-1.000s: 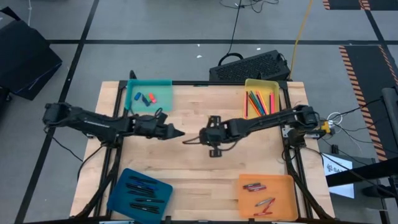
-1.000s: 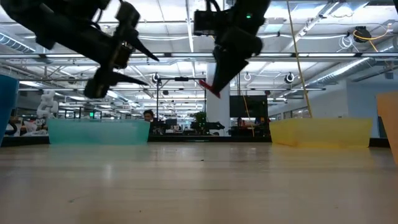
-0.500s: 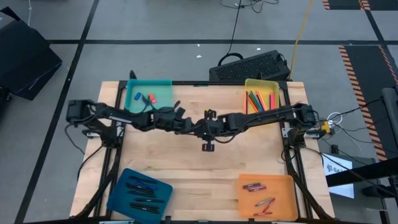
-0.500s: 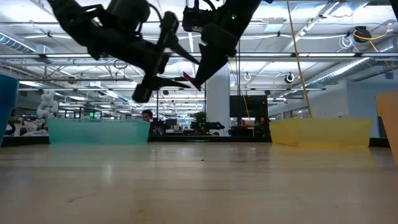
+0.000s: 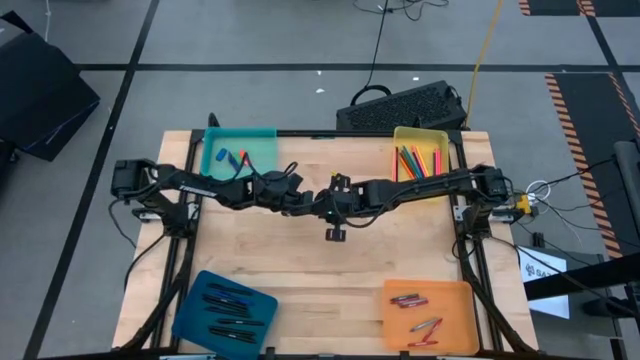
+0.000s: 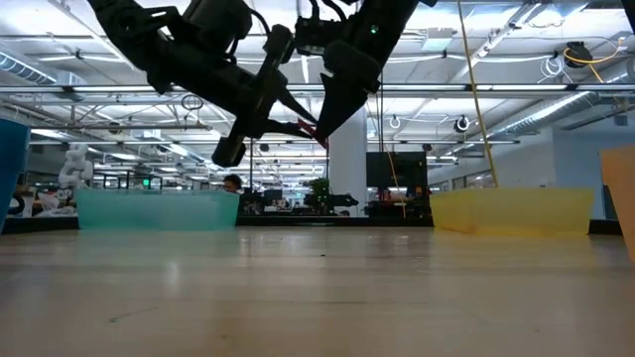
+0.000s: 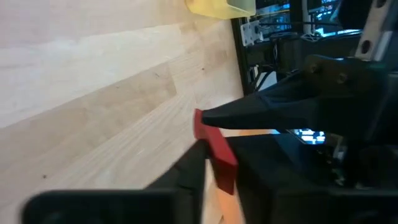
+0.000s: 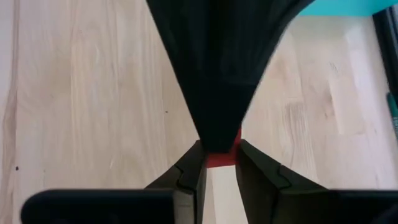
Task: Sort crayons/erasers/pens/pencils in bins
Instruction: Put the red eraser into the light blue bin
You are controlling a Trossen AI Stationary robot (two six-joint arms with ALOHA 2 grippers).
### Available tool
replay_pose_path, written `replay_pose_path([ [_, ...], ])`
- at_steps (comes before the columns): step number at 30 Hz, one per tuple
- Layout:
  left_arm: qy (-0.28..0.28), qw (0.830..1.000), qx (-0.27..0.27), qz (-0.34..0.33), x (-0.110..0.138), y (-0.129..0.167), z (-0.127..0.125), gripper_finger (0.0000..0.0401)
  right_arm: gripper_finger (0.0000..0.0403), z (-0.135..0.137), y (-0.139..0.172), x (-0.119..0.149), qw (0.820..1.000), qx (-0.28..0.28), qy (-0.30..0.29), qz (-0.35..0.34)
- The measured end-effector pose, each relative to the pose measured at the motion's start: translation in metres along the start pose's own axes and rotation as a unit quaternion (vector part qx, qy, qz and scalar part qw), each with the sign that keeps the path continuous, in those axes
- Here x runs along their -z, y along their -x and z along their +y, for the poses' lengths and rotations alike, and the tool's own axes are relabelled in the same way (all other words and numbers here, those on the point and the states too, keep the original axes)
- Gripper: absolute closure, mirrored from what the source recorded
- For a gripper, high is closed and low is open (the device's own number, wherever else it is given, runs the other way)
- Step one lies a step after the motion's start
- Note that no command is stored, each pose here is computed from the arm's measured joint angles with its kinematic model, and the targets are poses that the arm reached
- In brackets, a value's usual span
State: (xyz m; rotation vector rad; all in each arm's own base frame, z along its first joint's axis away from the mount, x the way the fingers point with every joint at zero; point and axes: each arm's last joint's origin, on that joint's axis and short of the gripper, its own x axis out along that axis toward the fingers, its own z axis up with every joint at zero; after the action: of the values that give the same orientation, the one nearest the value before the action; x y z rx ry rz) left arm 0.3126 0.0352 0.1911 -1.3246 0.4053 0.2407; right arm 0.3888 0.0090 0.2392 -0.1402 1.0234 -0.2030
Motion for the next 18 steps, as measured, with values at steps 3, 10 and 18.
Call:
replay_pose_path([
  [3, -0.021, 1.0, -0.004, -0.001, 0.0, 0.0, 0.001, 0.0377, 0.0334, 0.003, 0.003, -0.002, 1.0, 0.001, 0.006, -0.012],
  [10, -0.073, 0.997, -0.027, -0.017, -0.004, 0.017, -0.005, 0.0383, 0.0292, 0.004, 0.023, -0.009, 0.998, -0.005, -0.008, -0.059],
  [18, -0.156, 0.943, -0.266, -0.128, -0.058, 0.101, 0.009, 0.0384, 0.0215, 0.005, 0.068, -0.011, 0.994, -0.017, -0.03, -0.104],
])
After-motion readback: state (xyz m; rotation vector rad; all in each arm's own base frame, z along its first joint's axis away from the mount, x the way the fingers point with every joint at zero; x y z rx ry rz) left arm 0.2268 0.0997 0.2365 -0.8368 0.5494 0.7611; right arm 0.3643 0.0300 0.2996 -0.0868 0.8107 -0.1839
